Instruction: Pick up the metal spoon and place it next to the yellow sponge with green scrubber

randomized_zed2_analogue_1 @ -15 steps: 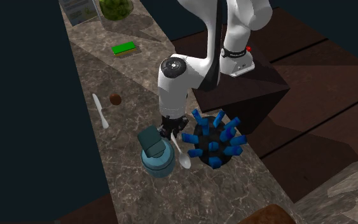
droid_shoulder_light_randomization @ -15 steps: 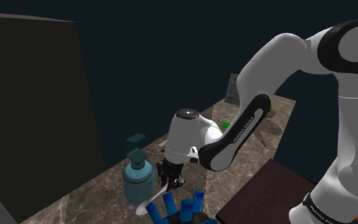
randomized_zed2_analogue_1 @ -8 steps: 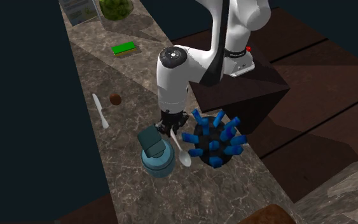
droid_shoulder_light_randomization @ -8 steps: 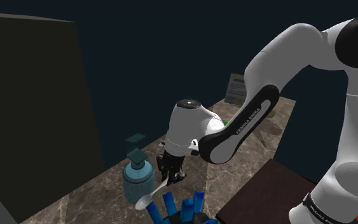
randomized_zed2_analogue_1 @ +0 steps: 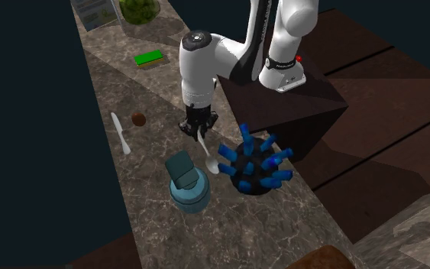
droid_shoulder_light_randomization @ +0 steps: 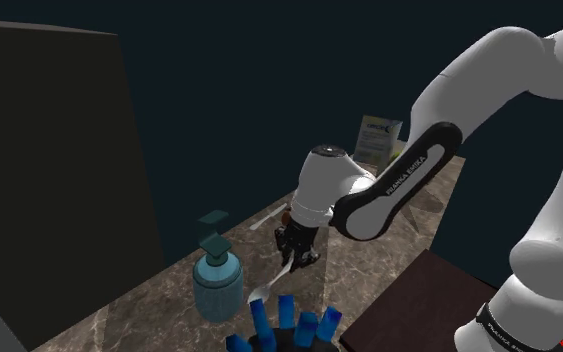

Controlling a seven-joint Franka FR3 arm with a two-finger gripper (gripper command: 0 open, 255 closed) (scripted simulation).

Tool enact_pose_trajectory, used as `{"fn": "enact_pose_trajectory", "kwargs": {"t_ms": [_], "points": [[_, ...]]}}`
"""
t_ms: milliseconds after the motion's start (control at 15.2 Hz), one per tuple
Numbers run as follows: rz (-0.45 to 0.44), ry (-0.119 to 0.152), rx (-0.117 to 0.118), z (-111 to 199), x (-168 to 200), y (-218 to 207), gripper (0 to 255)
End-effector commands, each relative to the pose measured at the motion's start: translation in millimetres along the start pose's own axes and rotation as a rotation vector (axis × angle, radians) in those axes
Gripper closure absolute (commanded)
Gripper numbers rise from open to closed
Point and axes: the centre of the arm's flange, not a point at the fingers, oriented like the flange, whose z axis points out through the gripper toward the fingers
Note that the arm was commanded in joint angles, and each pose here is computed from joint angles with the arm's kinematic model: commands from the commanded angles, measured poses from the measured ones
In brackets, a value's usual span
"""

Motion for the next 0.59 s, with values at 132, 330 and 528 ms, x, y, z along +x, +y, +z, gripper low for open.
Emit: {"fn": "enact_pose_trajectory", "kwargs": {"t_ms": [132,330,528], "points": [[-0.003,0.000,-0.001,-6,51,13,255],[-0.003,0.000,-0.001,-11,90,21,255],[-0.003,0.000,-0.001,-16,128,29,255]]}}
